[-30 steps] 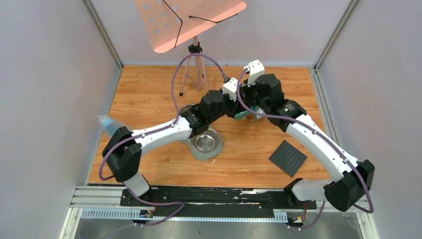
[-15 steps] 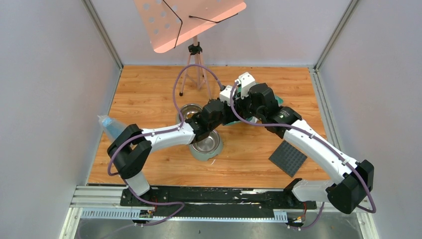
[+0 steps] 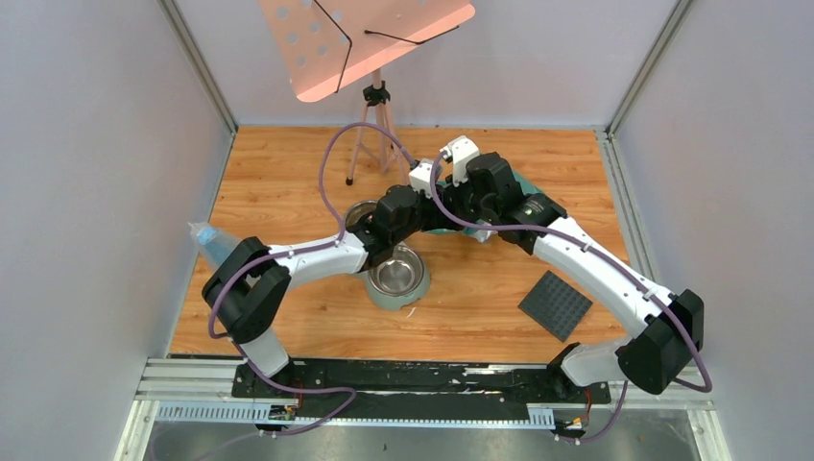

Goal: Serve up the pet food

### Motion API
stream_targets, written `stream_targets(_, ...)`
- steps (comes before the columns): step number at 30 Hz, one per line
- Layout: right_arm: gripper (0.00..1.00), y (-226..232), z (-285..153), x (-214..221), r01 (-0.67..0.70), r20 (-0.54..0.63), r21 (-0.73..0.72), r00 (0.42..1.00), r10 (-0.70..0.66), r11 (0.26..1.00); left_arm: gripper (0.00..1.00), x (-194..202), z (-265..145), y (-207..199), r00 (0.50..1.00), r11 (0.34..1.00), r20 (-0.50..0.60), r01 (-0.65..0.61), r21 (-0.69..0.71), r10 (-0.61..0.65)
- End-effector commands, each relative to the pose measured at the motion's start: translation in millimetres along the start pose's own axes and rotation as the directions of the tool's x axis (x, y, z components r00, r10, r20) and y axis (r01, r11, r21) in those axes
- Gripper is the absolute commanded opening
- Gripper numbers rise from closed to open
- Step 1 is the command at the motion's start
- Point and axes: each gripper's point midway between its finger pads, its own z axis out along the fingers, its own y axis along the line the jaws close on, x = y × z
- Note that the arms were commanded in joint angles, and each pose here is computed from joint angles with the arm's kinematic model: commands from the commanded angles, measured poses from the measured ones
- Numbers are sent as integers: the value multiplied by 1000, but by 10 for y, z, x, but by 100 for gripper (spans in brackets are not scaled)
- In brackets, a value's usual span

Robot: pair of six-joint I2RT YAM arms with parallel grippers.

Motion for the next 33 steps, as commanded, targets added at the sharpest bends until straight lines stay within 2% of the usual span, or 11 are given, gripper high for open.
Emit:
stream_targets(1, 0, -121, -42, -127, -47, 16, 64, 999, 46, 997, 0, 560, 1, -135, 959, 968, -203, 223, 111, -198)
stream_targets(6, 0, -205, -23, -82, -90, 22, 87, 996, 89, 992, 0, 350, -108, -356, 911, 880, -240, 394, 263, -336)
stream_targets(10, 0, -299, -12, -60, -97, 29, 107, 995, 94, 990, 0, 79, -96, -141, 868, 843, -221, 488, 225, -444)
stream_targets(12, 0, -320, -32, -125, -100, 45, 111, 994, 95, 989, 0, -29, -103, -52, 828, 806, -209, 556, 201, -520)
stream_targets(25, 0, -486, -210, -424, -34, 120, 136, 993, 17, 990, 0, -475, -343, 92, 814, 787, -143, 582, 206, -564)
stream_targets(33, 0, -653, -247, -435, 47, 110, 201, 991, -71, 978, 0, -781, -536, 244, 799, 763, -116, 599, 244, -590)
